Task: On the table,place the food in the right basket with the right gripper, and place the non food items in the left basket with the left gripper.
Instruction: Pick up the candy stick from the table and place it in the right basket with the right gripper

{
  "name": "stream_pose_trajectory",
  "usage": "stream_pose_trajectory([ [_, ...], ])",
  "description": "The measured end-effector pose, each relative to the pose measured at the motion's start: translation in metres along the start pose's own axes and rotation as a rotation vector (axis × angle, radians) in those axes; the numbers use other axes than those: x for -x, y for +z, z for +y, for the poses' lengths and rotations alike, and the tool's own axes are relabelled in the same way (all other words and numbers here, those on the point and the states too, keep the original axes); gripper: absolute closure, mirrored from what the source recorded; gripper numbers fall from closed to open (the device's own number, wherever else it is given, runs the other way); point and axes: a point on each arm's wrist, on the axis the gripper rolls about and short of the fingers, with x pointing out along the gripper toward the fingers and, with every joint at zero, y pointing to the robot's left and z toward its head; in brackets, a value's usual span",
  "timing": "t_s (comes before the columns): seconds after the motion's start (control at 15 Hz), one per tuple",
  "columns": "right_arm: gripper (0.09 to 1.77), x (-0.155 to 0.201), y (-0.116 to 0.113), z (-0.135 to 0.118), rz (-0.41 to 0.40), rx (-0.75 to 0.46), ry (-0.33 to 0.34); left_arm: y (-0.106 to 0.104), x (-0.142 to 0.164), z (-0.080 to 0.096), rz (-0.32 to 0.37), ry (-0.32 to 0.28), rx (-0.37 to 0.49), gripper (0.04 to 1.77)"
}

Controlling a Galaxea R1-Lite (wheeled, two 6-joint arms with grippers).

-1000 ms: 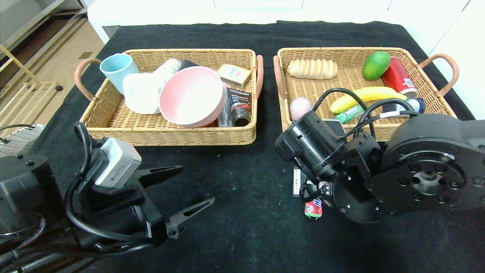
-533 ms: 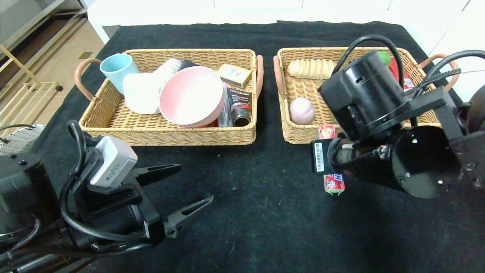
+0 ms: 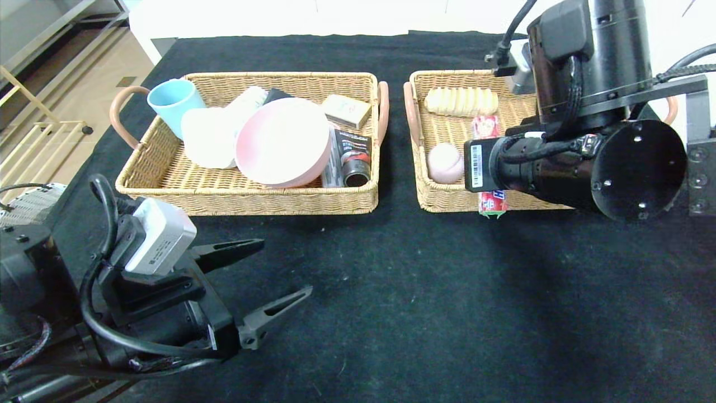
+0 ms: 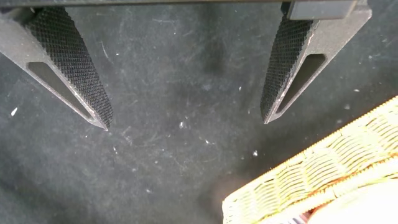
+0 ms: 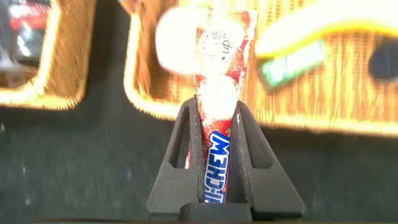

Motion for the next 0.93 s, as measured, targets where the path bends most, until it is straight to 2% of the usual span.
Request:
stream_pose_trajectory([
  [0.4,1.51,-0.025,0.016,-0.003,-0.165,-0.007,-0.037,0.001,0.001,0.000,-0.004,0.004,-0.006,0.09],
  [0.8,1.51,-0.067,0.019,-0.015,-0.284,0.002,-0.128,0.001,0.001,0.000,-0.004,0.005,-0.006,0.09],
  [0.93,1.51,-0.077,0.016,-0.019,-0.290,0.017,-0.152,0.001,0.001,0.000,-0.004,0.005,-0.006,0.09],
])
